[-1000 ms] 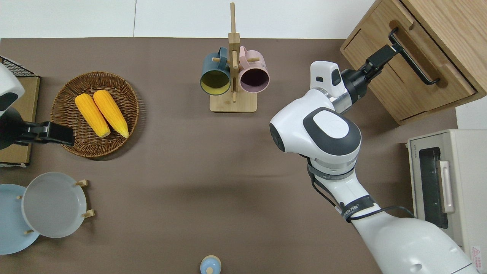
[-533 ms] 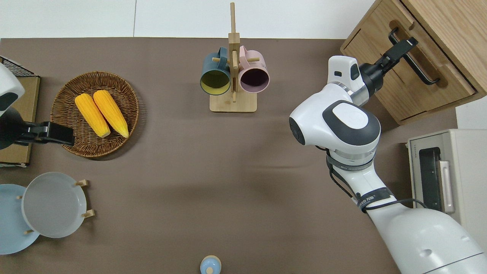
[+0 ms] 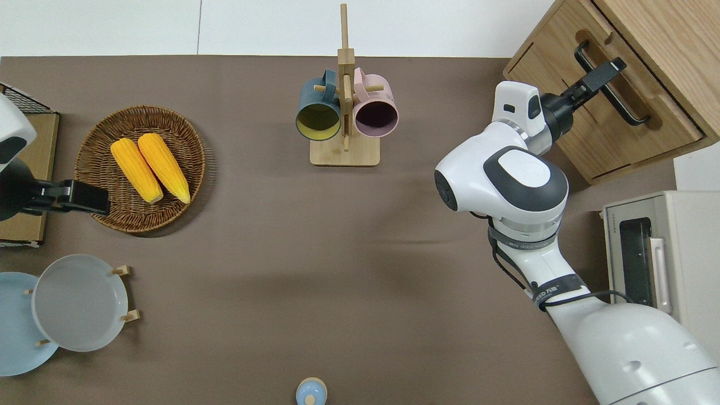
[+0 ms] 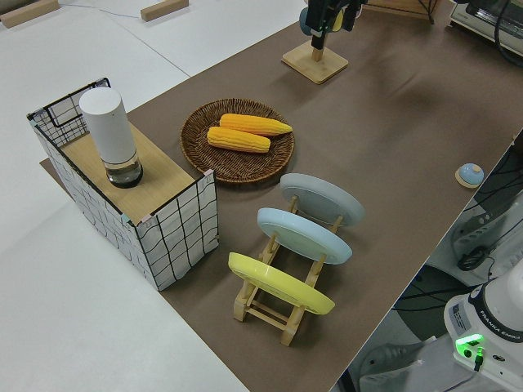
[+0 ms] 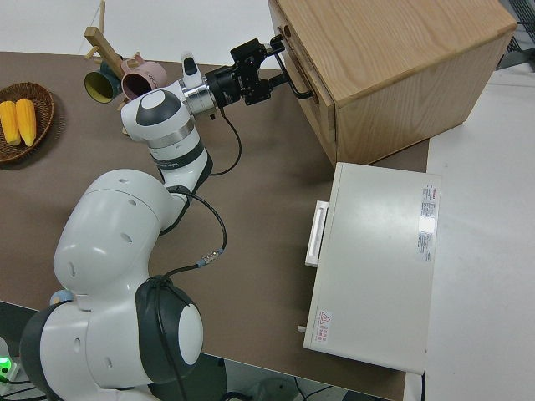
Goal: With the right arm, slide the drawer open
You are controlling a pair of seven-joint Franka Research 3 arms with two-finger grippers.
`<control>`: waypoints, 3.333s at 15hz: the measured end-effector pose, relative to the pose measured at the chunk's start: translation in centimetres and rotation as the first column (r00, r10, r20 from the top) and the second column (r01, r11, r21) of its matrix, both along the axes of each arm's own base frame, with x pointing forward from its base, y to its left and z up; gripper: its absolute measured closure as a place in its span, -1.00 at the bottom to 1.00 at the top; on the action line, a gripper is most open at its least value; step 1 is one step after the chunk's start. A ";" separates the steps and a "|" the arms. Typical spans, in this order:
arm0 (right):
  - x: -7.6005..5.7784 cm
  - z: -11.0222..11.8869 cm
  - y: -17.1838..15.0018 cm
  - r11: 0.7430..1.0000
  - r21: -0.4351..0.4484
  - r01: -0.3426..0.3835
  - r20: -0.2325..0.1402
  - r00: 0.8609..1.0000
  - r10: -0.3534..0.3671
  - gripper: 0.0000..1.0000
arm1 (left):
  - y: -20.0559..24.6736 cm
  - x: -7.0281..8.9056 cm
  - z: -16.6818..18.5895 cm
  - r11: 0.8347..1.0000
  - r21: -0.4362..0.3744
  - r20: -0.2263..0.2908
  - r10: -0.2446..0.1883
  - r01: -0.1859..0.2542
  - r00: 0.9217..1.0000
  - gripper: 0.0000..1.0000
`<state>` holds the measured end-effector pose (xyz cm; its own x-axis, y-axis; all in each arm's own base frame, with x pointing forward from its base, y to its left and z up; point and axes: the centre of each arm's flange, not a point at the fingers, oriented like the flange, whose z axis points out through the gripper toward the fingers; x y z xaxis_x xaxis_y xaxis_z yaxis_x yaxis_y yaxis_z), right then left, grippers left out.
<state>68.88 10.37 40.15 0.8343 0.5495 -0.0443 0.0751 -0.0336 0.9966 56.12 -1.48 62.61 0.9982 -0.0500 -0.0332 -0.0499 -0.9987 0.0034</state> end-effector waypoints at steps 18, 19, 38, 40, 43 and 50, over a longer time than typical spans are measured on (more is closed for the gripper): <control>0.2 -0.1 -0.7 1.000 -0.014 0.005 0.001 1.000 -0.005 0.33 | 0.0 0.0 0.0 1.000 0.000 0.000 0.000 0.000 1.000 -0.99; 0.2 -0.3 -0.5 1.000 -0.018 -0.001 -0.004 1.000 0.001 0.20 | 0.0 0.0 0.0 1.000 0.000 0.000 0.000 0.000 1.000 -0.99; -1.1 -0.8 3.7 0.999 -0.043 0.001 0.013 1.000 -0.001 0.65 | 0.0 0.0 0.0 1.000 0.000 0.000 0.000 0.000 1.000 -0.99; -1.7 -0.8 5.3 0.999 -0.038 0.014 0.016 1.000 -0.014 0.65 | 0.0 0.0 0.0 1.000 0.000 0.000 0.000 0.000 1.000 -0.99; -3.1 -0.8 8.3 0.999 -0.032 0.033 0.018 0.999 -0.033 0.65 | 0.0 0.0 0.0 1.000 0.000 0.000 0.000 0.000 1.000 -0.99; -6.3 -0.8 14.2 0.999 -0.023 0.047 0.014 0.999 -0.047 0.65 | 0.0 0.0 0.0 1.000 0.000 0.000 0.000 0.000 1.000 -0.99</control>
<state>62.56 24.53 39.38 0.8599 0.5085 -0.0452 0.0605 -0.0137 0.9981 56.12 -1.48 62.61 0.9982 -0.0500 -0.0332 -0.0499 -0.9987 0.0034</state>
